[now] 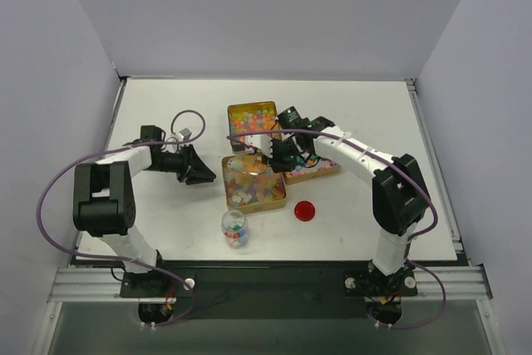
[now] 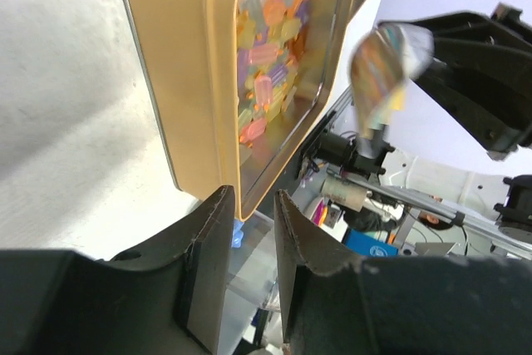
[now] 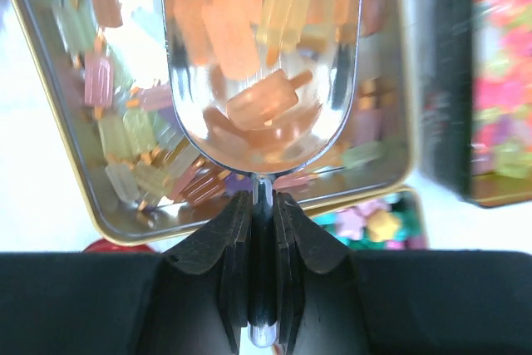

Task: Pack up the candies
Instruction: Scoop the fake candies from the storage box, then place the fake candies in the packing bottle.

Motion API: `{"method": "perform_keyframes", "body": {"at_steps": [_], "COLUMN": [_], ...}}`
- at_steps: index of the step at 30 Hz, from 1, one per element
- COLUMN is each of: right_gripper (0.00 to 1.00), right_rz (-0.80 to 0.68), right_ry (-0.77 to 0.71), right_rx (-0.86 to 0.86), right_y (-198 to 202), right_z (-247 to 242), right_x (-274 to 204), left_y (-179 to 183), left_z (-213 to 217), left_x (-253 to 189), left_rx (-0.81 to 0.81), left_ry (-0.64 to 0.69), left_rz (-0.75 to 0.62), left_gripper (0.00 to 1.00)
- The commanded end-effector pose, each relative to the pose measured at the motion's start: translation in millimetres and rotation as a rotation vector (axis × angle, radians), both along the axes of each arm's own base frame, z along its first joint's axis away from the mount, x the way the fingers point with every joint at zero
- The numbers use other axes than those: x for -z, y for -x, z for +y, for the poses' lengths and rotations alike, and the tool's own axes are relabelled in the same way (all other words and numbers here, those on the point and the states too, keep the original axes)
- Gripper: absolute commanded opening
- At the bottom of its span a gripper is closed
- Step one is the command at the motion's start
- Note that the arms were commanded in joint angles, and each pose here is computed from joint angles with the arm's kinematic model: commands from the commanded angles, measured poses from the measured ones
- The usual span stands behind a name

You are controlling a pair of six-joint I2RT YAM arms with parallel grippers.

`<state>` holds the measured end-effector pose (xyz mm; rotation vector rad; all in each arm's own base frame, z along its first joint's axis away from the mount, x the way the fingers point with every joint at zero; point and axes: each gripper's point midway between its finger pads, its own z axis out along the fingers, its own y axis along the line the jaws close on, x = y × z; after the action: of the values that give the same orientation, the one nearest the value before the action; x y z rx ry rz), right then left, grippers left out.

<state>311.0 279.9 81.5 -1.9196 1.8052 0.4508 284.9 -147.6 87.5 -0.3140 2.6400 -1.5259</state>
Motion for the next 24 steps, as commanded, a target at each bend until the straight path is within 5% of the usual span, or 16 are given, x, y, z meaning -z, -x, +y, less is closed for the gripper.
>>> {"method": "perform_keyframes", "body": {"at_steps": [1, 14, 18, 24], "right_gripper": [0.00, 0.00, 0.00, 0.00], "right_rz": [-0.059, -0.156, -0.158, -0.154], "right_ry": [-0.188, -0.003, 0.069, 0.191], "right_rx": [0.053, -0.158, -0.239, -0.360], "right_y": [-3.7, 52.8, 76.7, 103.6], "right_z": [22.0, -3.8, -19.0, -38.7], "right_x": [-49.5, -99.7, -104.4, -101.8], "left_y": [-16.3, -35.3, -35.9, -32.6], "left_z": [13.0, 33.8, 37.4, 49.1], "left_x": [-19.7, -45.2, -53.6, -55.3], "left_rx": [-0.018, -0.119, -0.122, -0.156], "left_ry": [0.032, -0.082, -0.121, -0.215], "left_rz": [-0.077, -0.244, -0.309, -0.378], "left_gripper": [0.37, 0.42, 0.54, 0.84]}}
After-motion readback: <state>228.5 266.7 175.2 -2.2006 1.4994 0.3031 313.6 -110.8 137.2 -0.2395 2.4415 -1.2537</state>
